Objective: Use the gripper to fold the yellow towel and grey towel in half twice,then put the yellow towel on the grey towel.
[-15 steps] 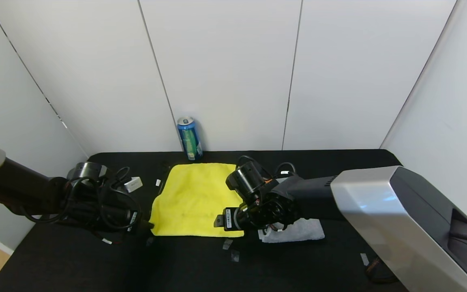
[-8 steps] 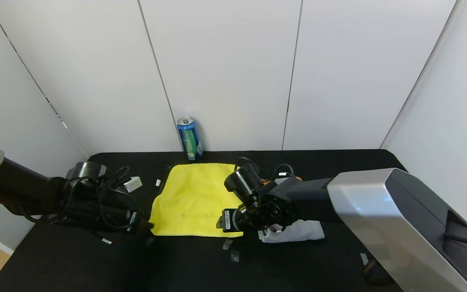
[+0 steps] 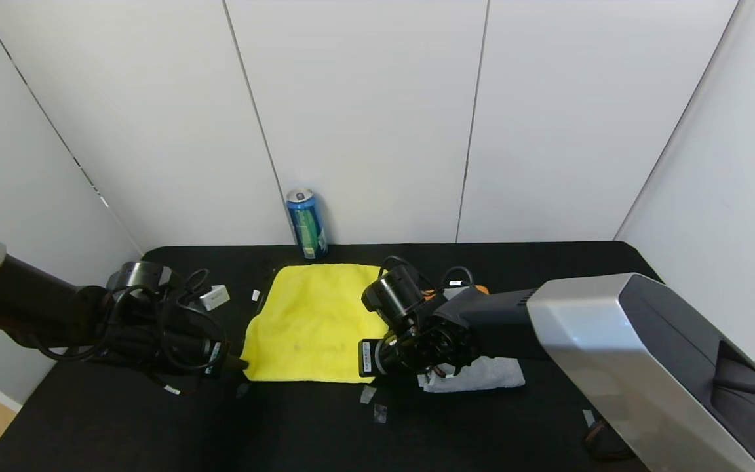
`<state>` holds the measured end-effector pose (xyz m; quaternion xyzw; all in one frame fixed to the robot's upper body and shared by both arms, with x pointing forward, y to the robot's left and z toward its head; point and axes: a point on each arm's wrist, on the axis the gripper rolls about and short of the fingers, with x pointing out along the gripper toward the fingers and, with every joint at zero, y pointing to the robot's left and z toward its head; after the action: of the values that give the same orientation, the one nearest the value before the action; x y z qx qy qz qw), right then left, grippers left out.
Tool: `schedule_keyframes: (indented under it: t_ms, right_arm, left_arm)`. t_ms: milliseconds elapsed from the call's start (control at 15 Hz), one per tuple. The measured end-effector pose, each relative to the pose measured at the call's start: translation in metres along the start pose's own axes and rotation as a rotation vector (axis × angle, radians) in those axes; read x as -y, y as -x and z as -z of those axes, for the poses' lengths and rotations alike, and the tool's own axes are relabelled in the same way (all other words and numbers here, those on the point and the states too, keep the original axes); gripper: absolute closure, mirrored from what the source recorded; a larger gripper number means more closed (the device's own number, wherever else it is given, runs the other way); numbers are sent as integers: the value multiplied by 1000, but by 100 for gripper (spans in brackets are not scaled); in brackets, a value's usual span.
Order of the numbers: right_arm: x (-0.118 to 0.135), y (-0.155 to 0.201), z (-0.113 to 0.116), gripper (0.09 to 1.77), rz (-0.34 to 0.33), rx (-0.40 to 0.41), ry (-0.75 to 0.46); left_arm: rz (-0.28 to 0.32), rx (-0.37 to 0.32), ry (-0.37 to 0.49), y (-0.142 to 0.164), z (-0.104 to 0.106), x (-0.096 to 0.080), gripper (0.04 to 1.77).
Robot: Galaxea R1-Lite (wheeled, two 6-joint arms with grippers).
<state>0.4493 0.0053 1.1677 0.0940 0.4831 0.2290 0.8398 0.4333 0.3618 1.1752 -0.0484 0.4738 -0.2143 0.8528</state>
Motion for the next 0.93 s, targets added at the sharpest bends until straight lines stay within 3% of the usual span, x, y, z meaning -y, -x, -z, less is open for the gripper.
schedule_keyframes:
  t_ms: [933]
  right_arm:
    - [-1,11,-2,172,3,5,-10]
  left_arm:
    - [-14,8,12,19,13,4,171]
